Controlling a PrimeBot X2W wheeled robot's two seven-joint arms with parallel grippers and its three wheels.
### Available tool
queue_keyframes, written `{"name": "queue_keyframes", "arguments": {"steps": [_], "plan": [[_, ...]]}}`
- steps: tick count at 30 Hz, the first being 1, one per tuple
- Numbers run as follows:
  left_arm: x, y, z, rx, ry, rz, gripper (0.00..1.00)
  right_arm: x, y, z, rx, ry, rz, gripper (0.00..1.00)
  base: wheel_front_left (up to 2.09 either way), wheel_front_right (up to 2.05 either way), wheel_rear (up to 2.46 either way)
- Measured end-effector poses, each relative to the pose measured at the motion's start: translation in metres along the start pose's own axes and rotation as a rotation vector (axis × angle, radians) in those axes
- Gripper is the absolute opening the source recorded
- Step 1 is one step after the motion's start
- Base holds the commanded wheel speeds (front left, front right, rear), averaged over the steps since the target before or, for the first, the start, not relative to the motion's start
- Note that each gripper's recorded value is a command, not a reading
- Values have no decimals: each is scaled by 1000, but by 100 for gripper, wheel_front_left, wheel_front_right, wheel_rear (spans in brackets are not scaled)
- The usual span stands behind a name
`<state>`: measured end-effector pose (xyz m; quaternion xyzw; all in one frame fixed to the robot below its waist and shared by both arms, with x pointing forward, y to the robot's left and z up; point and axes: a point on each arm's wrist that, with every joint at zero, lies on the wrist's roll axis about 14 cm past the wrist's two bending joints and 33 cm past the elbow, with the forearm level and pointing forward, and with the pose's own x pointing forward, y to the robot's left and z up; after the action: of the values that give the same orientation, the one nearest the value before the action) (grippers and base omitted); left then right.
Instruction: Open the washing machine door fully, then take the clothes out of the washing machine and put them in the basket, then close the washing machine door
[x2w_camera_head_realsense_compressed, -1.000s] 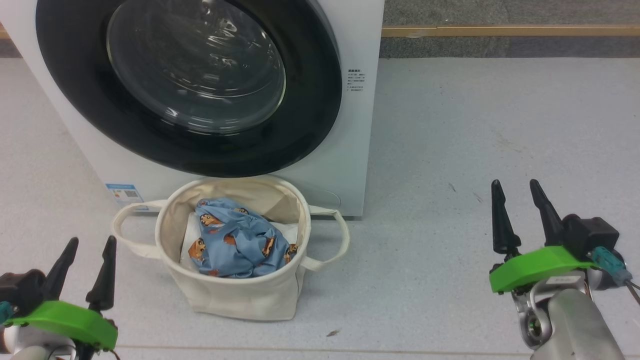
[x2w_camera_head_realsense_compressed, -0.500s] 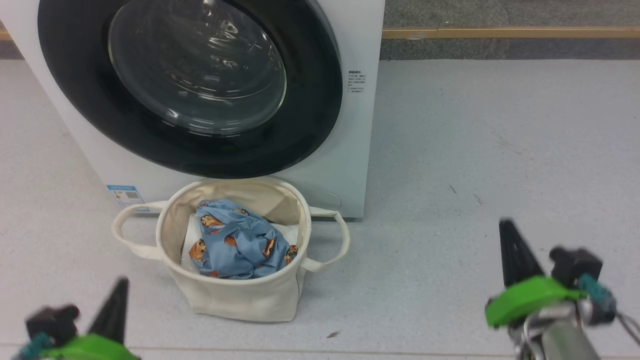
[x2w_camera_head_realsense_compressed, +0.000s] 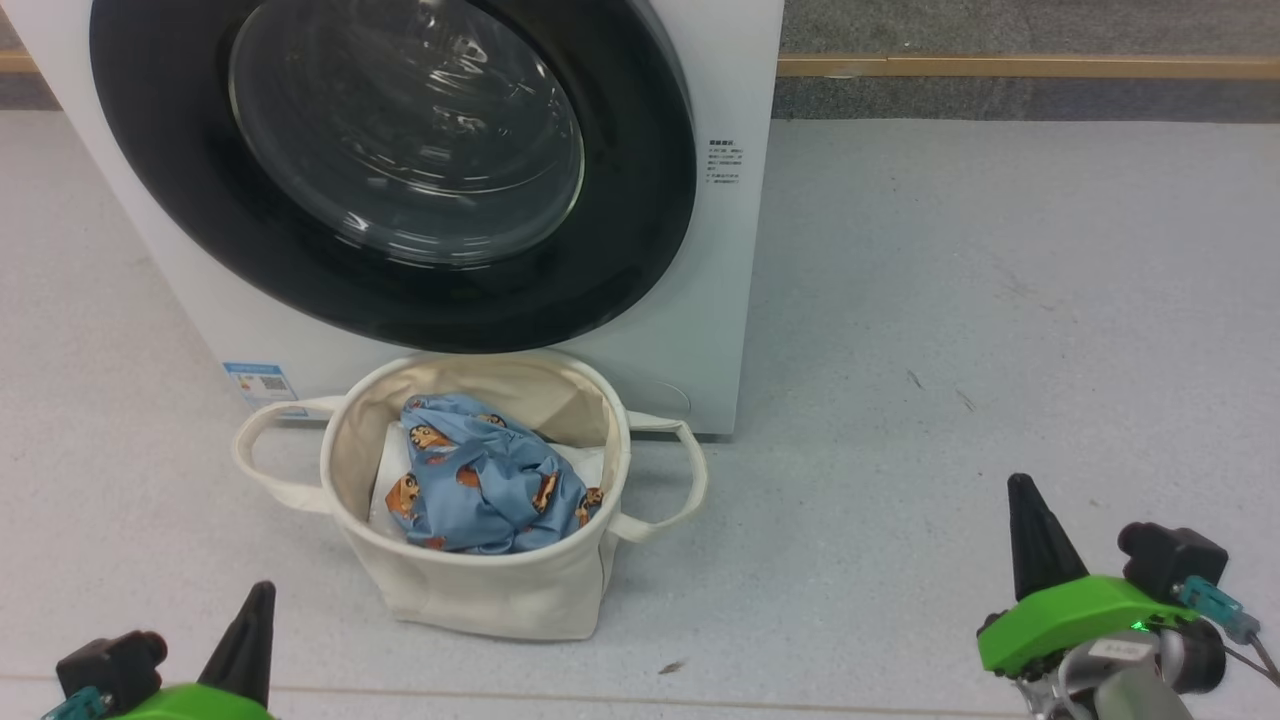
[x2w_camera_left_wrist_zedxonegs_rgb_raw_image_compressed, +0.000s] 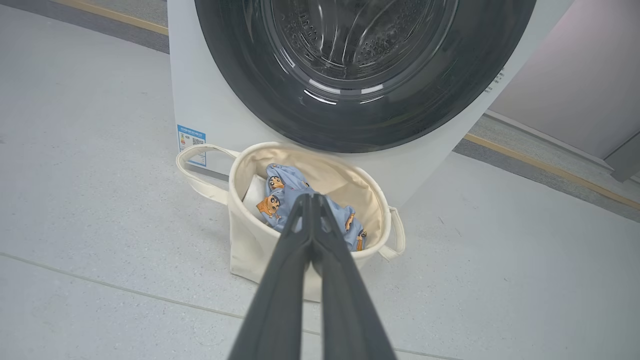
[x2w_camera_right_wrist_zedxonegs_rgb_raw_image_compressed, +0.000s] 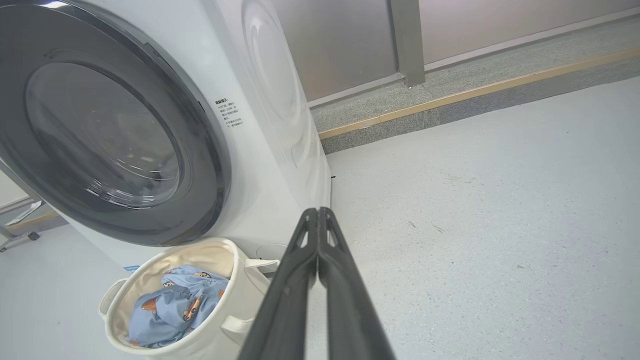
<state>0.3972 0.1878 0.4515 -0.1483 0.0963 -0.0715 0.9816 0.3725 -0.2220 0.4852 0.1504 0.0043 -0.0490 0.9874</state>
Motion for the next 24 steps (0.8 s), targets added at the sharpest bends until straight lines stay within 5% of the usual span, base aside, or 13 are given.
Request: {"name": "queue_keyframes", "arguments": {"steps": [24], "plan": [[0, -2, 7, -267, -32, 40, 0, 4, -1, 2, 260, 5, -32, 0, 0, 0, 0]]}}
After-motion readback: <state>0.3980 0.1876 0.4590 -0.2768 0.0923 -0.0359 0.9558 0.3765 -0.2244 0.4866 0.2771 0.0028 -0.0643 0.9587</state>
